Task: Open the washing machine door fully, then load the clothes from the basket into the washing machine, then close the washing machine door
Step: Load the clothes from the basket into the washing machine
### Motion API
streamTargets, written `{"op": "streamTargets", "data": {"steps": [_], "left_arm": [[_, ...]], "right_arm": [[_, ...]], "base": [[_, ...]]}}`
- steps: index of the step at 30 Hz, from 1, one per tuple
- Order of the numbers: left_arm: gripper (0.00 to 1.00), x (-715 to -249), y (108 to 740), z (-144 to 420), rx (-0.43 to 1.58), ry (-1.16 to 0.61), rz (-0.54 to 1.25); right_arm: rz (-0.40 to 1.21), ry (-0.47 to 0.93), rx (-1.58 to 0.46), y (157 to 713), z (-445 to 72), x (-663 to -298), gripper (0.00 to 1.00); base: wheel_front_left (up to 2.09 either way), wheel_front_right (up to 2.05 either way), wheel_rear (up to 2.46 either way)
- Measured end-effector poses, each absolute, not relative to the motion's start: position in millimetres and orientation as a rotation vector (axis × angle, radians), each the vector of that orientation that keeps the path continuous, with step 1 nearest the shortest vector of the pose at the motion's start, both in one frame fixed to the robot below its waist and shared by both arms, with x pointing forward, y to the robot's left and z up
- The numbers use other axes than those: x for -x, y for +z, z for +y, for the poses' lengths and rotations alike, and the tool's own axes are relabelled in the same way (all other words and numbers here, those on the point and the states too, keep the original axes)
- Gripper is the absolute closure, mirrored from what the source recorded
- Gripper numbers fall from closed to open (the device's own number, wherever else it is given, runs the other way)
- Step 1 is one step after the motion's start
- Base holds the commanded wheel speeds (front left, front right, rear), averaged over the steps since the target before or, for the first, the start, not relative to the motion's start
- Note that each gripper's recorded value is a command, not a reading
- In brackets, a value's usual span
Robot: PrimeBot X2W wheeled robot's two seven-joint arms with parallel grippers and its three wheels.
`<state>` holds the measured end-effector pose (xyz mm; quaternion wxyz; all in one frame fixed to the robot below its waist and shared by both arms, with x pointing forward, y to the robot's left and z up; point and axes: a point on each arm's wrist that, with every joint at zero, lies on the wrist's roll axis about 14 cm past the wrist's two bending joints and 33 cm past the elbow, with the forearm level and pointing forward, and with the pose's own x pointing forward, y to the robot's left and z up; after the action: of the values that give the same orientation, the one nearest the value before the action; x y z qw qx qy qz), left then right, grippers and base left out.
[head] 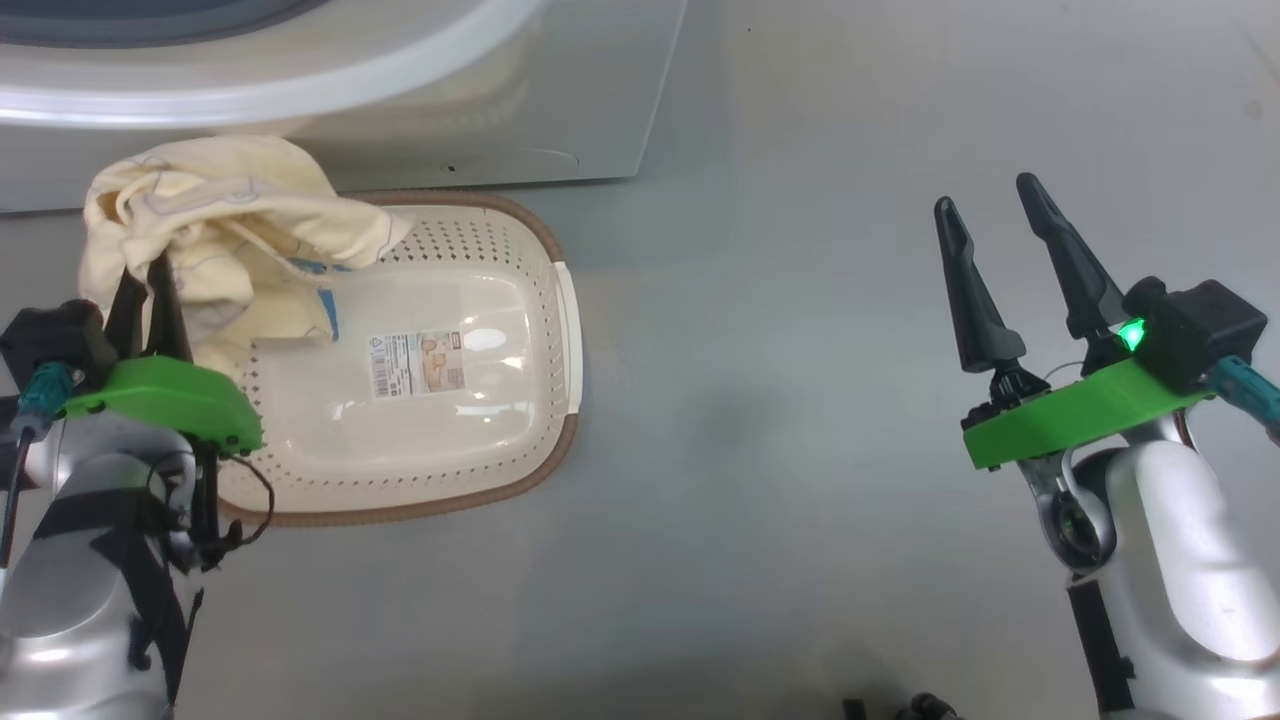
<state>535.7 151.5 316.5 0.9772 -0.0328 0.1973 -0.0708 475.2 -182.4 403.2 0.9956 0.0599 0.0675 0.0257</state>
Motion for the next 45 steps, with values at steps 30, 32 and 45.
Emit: {"op": "streamTargets", "data": {"steps": [30, 32, 45], "left_arm": [[1.00, -541.9, 452.7, 163.1, -0.006, -0.150, -0.033], [1.00, -544.4, 458.7, 164.7, -0.009, -0.148, -0.056], [1.00, -602.9, 512.5, 171.1, 0.018, -0.138, -0.263]], "right_arm": [[0.131, 0.069, -0.131, 412.8, -174.1, -462.9, 0.00], [0.136, 0.067, -0.135, 410.6, -174.5, -462.8, 0.00], [0.175, 0.037, -0.131, 392.1, -185.7, -466.0, 0.00]], "base": [[0.00, 0.00, 0.00], [0.00, 0.00, 0.00], [0.00, 0.00, 0.00]]}}
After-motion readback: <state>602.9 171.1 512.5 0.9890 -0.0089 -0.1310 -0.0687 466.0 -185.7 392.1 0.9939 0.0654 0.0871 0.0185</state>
